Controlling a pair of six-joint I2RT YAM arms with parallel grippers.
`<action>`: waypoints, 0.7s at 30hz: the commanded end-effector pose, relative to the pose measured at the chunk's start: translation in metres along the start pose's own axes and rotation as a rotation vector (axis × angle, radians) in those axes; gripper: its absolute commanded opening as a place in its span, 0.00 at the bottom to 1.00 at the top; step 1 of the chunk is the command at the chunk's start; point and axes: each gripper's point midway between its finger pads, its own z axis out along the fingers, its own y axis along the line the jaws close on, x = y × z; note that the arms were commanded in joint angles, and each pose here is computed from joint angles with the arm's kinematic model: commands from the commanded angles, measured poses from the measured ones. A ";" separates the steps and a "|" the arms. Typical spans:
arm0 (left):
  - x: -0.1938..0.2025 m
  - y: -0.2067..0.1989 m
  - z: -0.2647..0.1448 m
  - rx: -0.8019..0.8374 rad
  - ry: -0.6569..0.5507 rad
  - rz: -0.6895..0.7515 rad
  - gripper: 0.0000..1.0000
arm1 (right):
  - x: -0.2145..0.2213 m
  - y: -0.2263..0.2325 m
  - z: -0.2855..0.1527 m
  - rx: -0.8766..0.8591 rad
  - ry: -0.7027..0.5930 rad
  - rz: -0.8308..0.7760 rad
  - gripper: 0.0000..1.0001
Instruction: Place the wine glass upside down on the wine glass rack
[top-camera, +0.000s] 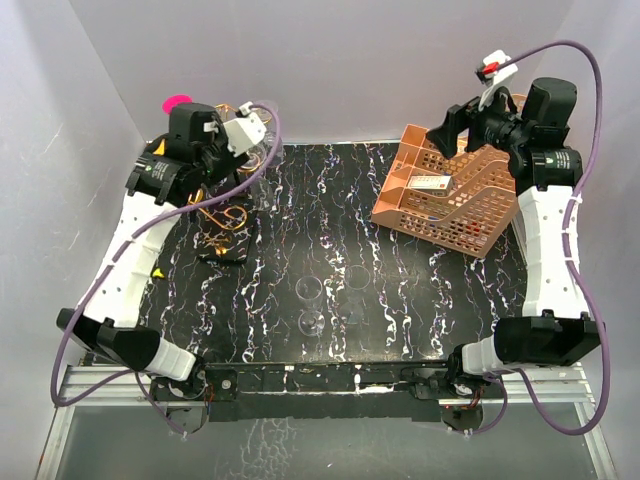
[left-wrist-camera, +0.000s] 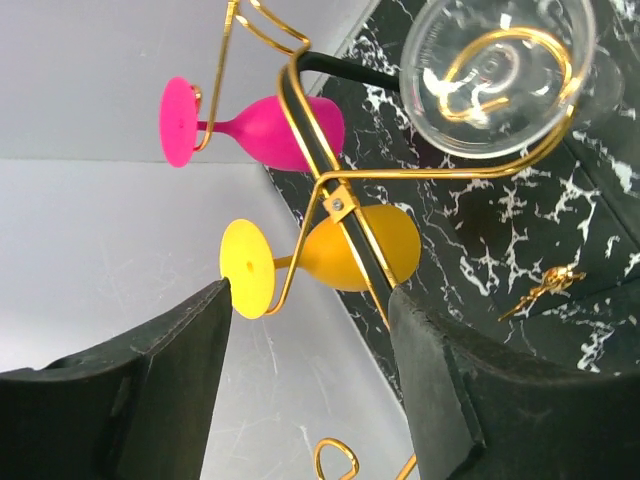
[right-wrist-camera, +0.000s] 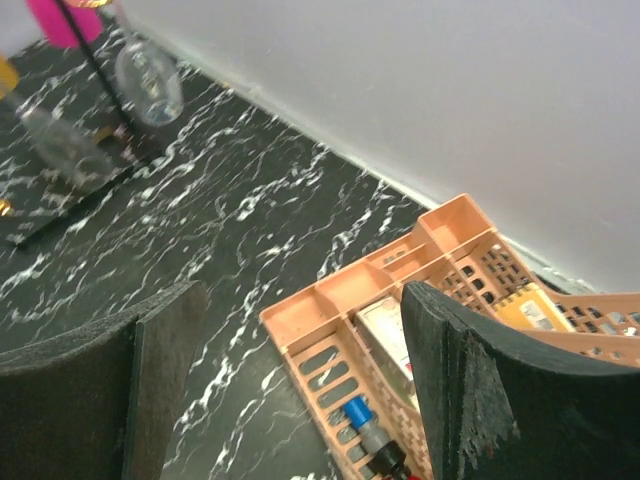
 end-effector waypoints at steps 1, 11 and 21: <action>-0.015 0.037 -0.041 -0.090 -0.149 -0.179 0.67 | 0.017 0.043 -0.014 -0.196 0.054 -0.073 0.85; 0.005 0.090 -0.029 -0.246 -0.200 -0.542 0.92 | 0.068 0.209 0.000 -0.693 0.187 -0.254 0.84; 0.057 0.121 -0.014 -0.351 -0.117 -0.698 0.94 | 0.095 0.342 -0.006 -0.999 0.283 -0.389 0.75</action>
